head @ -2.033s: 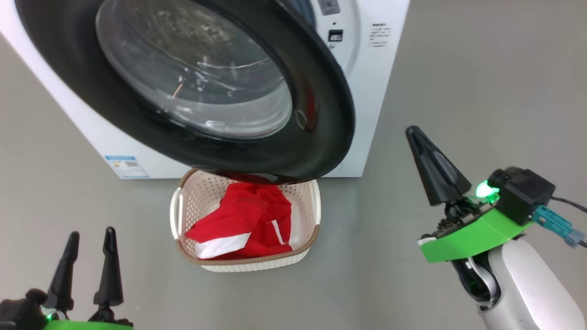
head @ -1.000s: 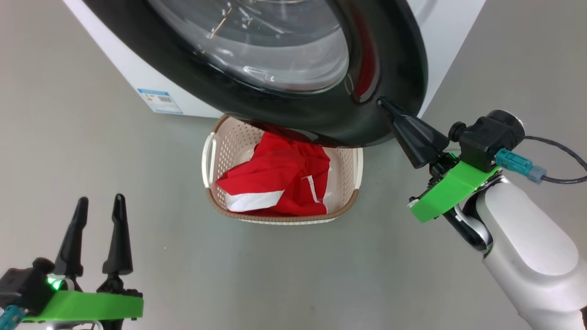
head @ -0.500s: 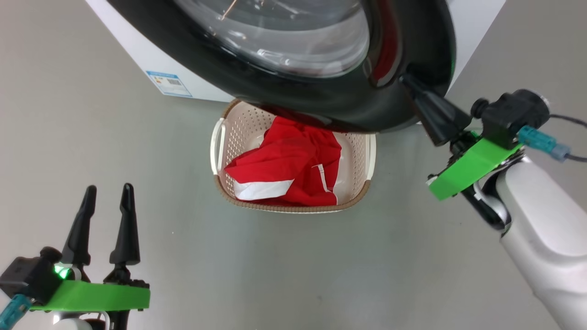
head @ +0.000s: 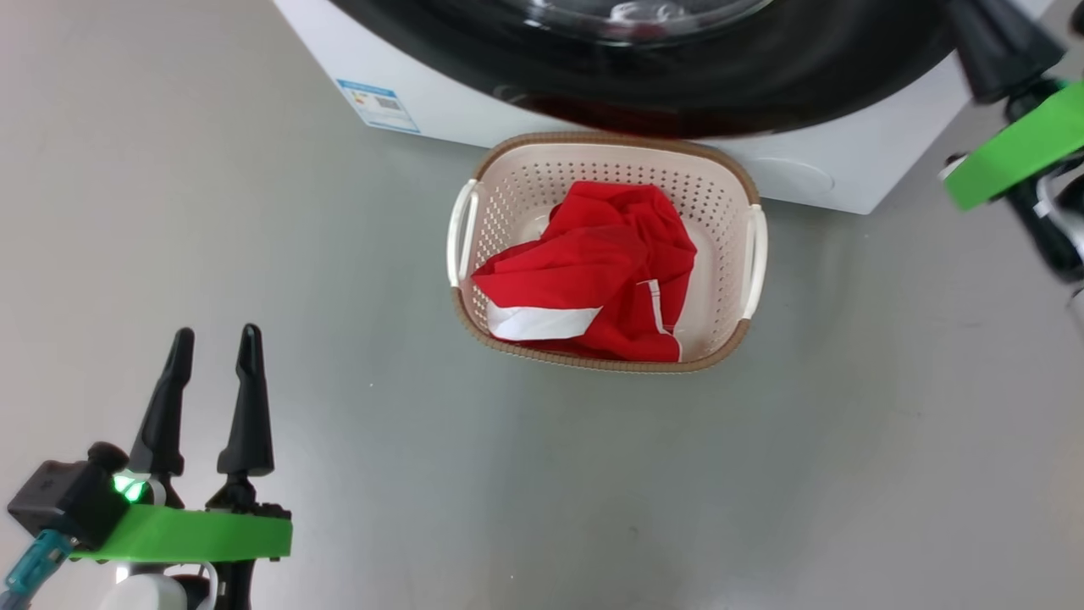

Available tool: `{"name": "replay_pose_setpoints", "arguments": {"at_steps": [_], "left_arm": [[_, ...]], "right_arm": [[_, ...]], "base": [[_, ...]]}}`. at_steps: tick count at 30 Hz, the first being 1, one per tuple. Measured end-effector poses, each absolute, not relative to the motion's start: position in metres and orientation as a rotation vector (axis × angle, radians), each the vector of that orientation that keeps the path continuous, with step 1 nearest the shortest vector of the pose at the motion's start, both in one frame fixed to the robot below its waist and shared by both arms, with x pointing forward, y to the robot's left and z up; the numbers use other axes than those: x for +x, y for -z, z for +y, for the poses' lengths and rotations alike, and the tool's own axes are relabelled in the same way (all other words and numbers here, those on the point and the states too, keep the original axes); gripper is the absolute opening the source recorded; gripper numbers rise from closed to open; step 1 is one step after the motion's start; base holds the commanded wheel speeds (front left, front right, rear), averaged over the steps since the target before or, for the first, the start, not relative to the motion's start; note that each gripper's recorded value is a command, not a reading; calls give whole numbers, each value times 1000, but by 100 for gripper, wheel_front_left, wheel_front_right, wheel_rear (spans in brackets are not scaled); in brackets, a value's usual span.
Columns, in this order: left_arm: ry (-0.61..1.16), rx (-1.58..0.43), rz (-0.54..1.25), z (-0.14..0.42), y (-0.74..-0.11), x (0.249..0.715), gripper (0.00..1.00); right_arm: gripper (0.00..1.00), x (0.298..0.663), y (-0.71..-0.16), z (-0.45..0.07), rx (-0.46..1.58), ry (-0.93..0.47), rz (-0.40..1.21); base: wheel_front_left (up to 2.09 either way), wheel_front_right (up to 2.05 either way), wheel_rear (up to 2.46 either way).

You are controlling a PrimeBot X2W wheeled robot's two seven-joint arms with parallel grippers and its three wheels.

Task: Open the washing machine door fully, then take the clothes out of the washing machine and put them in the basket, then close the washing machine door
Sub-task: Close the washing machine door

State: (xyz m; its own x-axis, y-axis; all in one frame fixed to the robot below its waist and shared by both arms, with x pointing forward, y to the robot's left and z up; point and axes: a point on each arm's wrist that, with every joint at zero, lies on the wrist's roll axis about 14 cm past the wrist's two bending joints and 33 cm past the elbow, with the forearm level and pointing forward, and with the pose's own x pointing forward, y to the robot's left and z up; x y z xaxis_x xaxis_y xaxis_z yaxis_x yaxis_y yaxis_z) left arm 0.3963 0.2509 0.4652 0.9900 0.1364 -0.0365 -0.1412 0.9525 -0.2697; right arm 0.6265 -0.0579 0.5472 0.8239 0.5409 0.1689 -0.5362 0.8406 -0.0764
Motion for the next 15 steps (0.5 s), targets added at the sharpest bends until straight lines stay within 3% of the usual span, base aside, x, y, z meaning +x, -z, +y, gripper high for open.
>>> {"name": "replay_pose_setpoints", "arguments": {"at_steps": [15], "left_arm": [[-157, -281, 8, 254, -469, 392, 100]], "right_arm": [[0, 645, -553, -64, -11, -517, -177]], "base": [[0, 0, 0]]}}
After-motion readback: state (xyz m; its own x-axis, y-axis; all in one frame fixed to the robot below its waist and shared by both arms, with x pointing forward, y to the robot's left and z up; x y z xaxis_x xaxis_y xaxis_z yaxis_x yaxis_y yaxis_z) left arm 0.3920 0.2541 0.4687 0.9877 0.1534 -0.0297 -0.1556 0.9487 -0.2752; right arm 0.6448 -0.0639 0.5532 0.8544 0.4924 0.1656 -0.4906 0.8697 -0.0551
